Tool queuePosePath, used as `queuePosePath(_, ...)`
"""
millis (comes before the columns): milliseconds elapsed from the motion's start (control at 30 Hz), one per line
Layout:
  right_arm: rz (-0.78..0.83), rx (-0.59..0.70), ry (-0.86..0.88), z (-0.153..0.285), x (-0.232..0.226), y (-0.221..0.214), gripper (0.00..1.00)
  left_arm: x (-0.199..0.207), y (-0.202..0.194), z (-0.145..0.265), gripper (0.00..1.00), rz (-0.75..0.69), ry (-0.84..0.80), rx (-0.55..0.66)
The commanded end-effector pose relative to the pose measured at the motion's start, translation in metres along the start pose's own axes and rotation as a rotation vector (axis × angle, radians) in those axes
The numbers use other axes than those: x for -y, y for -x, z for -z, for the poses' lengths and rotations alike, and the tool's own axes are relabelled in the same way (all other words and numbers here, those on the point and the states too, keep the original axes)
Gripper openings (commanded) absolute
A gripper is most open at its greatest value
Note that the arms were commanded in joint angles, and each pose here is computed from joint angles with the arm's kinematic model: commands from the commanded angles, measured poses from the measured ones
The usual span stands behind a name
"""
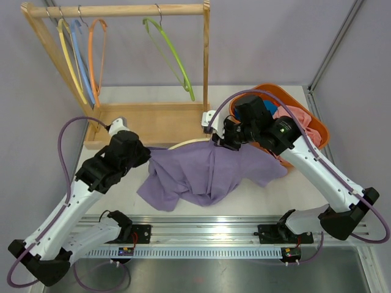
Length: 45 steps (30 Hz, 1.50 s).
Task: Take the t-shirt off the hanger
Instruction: Remove the tshirt from the hanger
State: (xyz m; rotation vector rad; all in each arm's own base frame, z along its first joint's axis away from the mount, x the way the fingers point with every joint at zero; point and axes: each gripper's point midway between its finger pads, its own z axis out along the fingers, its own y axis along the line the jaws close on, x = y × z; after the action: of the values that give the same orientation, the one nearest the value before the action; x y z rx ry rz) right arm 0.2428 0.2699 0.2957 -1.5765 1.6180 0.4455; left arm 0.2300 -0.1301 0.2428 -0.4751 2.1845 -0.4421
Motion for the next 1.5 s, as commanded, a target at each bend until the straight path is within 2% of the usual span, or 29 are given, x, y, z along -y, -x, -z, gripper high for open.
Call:
queuePosePath(0, 0.043, 0.026, -0.051, 0.024, 0.008, 0.001, 0.0, -0.05, 0.015, -0.004, 0.0, -0.006, 0.157, 0.084)
queuePosePath(167, -0.019, 0.031, -0.092, 0.036, 0.018, -0.009, 0.0, -0.072, 0.014, -0.008, 0.0, -0.009, 0.196, 0.074)
queuePosePath(267, -0.095, 0.108, -0.141, 0.053, 0.033, -0.001, 0.0, -0.078, -0.003, -0.019, 0.0, -0.036, 0.199, 0.001)
queuePosePath(433, -0.128, 0.235, -0.242, 0.091, 0.062, 0.022, 0.0, -0.088, -0.038, -0.038, 0.0, -0.066, 0.198, -0.117)
queuePosePath(567, -0.094, 0.293, -0.255, 0.106, 0.062, 0.031, 0.0, -0.101, -0.047, -0.046, 0.0, -0.053, 0.224, -0.138)
queuePosePath(700, -0.07, 0.324, -0.158, 0.104, 0.04, 0.032, 0.0, -0.103, -0.047, -0.048, 0.0, -0.036, 0.216, -0.145)
queuePosePath(767, -0.108, 0.324, -0.162, 0.1, 0.042, 0.03, 0.0, -0.094, -0.042, -0.048, 0.0, -0.037, 0.164, -0.127)
queuePosePath(967, -0.242, 0.304, -0.247, 0.084, 0.071, 0.021, 0.0, -0.026, -0.039, -0.04, 0.0, -0.121, -0.22, -0.145)
queuePosePath(1067, -0.272, 0.277, -0.238, 0.071, 0.08, 0.013, 0.0, 0.001, -0.036, -0.025, 0.18, -0.184, -0.385, -0.136)
queuePosePath(1100, -0.28, 0.265, -0.225, 0.066, 0.079, 0.01, 0.0, 0.012, -0.032, -0.016, 0.31, -0.2, -0.451, -0.126)
queuePosePath(1167, -0.284, 0.248, -0.193, 0.054, 0.078, 0.005, 0.0, 0.02, -0.028, -0.008, 0.47, -0.231, -0.498, -0.108)
queuePosePath(1200, -0.285, 0.234, -0.179, 0.049, 0.076, 0.002, 0.0, 0.027, -0.023, 0.001, 0.63, -0.262, -0.544, -0.086)
queuePosePath(1233, -0.284, 0.22, -0.163, 0.043, 0.075, -0.001, 0.0, 0.031, -0.02, 0.005, 0.71, -0.278, -0.563, -0.073)
queuePosePath(1333, -0.248, 0.174, -0.129, 0.028, 0.07, -0.012, 0.0, 0.041, -0.011, 0.025, 0.83, -0.367, -0.634, -0.02)
queuePosePath(1467, -0.16, 0.146, -0.031, 0.017, 0.051, -0.017, 0.0, 0.045, -0.005, 0.041, 0.9, -0.501, -0.69, 0.032)
